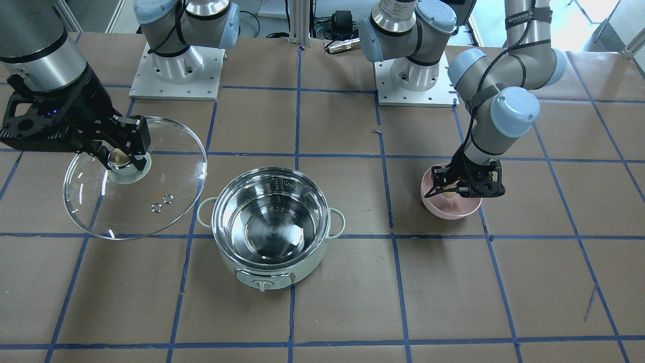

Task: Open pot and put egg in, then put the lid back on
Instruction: 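Lift the egg out of the pink bowl with the left gripper, then carry the egg over the pot and release it inside with the left gripper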

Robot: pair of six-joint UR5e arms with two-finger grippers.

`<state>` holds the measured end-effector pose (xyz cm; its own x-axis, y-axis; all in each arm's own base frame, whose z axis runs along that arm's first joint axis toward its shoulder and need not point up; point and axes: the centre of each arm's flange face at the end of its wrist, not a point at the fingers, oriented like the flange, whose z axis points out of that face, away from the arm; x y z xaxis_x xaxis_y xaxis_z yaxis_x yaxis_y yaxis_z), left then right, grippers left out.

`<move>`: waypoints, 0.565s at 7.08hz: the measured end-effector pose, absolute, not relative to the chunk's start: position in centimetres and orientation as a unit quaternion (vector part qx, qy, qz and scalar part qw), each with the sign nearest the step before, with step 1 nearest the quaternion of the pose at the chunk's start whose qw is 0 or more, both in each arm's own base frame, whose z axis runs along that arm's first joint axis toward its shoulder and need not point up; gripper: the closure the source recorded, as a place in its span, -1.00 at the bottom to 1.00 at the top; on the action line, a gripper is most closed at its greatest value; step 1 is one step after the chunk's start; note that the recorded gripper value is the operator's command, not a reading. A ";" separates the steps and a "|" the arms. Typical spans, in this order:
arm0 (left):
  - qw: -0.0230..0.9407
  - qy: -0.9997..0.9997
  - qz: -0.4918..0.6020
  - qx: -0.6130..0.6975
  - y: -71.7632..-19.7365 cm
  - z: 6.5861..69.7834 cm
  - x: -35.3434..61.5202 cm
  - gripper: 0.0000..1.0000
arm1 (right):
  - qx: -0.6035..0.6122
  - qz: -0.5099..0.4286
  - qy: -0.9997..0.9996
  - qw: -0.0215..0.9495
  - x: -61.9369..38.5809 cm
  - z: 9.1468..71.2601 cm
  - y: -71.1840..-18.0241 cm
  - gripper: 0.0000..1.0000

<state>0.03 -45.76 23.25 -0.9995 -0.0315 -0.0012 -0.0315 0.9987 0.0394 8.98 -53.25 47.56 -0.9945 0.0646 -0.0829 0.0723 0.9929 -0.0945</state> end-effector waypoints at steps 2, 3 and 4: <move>-0.004 1.000 0.023 -0.021 -46.7 29.9 -1.8 1.00 | 0.034 -0.049 0.997 0.040 9.0 47.6 -53.3 0.04; -0.002 1.000 0.013 -0.026 -47.6 32.9 -4.6 1.00 | 0.034 -0.049 0.997 0.041 9.0 47.6 -53.3 0.04; 0.000 1.000 -0.006 -0.022 -48.4 35.4 -8.8 1.00 | 0.034 -0.049 0.997 0.041 9.0 47.6 -53.3 0.04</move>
